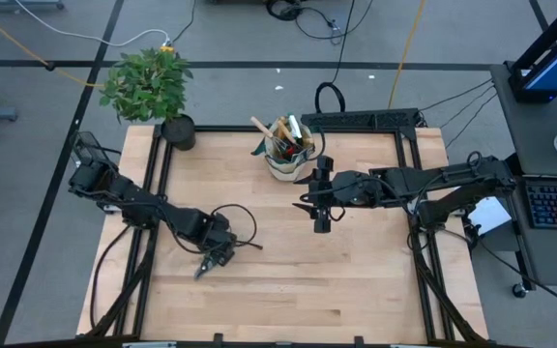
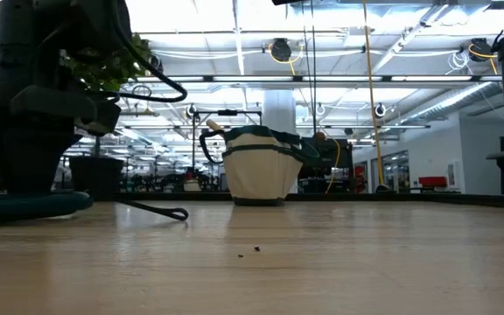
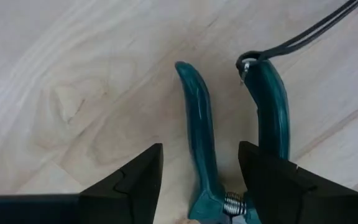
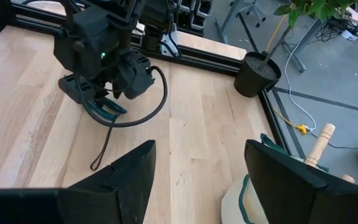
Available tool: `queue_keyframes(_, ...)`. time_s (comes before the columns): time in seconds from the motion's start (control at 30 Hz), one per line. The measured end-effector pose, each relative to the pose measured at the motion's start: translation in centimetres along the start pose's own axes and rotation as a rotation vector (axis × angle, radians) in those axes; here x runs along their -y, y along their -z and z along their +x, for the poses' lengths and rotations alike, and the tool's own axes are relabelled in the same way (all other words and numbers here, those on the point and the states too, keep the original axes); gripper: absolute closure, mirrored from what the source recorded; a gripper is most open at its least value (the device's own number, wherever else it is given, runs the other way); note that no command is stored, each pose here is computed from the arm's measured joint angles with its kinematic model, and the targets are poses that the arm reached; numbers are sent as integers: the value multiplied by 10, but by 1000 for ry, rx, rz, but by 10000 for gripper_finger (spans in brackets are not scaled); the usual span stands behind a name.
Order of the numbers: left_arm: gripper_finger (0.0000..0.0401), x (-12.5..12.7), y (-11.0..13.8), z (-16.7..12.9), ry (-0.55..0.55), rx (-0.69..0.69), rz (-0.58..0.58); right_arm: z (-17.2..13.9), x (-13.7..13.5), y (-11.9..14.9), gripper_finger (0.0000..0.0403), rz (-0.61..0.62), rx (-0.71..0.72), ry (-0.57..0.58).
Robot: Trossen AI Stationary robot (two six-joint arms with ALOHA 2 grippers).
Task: Pick & Place Garden tools in Gardening bag
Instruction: Put the green shear scissors into the brown gardening bag
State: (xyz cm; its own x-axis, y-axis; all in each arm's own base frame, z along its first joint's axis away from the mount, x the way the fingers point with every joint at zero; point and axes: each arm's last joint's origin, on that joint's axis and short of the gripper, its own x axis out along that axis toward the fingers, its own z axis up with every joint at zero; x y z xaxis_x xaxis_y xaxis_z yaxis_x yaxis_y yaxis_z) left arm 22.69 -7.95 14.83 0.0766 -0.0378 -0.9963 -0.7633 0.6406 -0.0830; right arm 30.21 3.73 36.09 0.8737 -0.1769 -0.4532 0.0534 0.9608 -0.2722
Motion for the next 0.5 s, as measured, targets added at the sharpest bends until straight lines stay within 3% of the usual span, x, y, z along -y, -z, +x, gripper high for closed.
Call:
queue_keyframes(0.2, 210, -5, 6, 11, 26, -9, -61, 0, 0, 0, 163, 1, 0, 0)
queue_keyframes(0.5, 357, -14, 9, 21, 25, 20, -94, 0, 0, -1, 163, 5, 9, 1)
